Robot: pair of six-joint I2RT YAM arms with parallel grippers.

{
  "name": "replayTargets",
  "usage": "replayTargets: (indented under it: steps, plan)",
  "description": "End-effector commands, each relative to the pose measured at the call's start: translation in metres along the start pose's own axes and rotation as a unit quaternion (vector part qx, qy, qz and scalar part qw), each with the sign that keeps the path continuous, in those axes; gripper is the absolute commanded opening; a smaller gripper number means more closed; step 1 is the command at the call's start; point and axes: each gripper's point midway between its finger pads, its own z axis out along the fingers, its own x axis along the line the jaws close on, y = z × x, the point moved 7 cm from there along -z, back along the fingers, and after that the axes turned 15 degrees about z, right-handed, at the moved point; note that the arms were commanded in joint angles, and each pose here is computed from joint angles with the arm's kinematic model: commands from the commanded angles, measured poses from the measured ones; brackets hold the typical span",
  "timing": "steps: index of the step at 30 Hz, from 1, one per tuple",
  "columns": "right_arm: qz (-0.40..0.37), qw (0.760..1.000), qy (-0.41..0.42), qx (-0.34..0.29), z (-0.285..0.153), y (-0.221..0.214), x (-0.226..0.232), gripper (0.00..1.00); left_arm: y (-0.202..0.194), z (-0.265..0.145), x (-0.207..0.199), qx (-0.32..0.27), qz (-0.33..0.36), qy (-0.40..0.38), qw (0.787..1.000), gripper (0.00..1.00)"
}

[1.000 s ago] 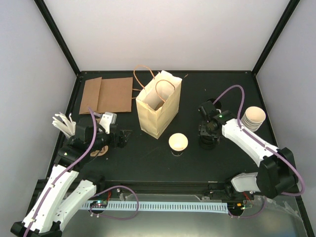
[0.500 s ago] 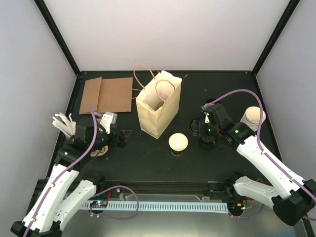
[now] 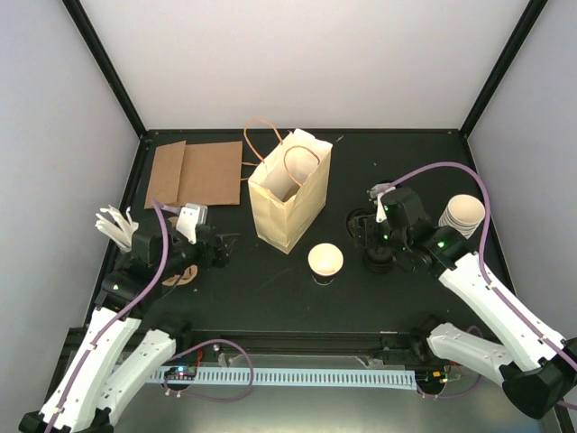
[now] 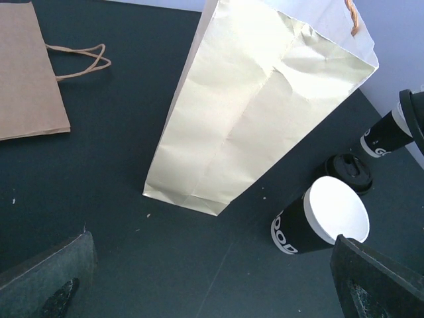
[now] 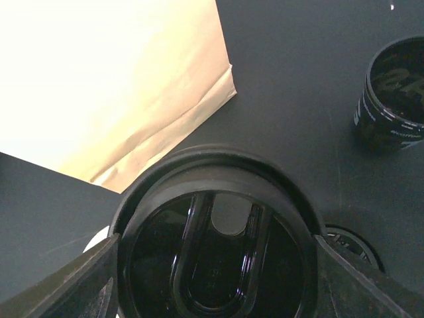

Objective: Pack the takeout coffee

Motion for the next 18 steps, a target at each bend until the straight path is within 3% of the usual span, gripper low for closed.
replayTargets:
  steps: [1,8,18]
  plan:
    - [-0.018,0.999,0.011,-0.024,-0.009,0.012,0.007,0.68,0.015,-0.008,-0.004,-0.035,-0.004,-0.011,0.999,0.99]
    - [-0.028,0.998,0.040,-0.044,-0.016,0.013,0.011,0.67,0.013,-0.004,-0.007,-0.040,-0.014,-0.031,0.999,0.99]
    - [-0.058,0.995,0.083,0.018,-0.001,-0.004,0.017,0.67,0.002,0.018,-0.023,-0.051,-0.082,-0.159,0.983,0.99]
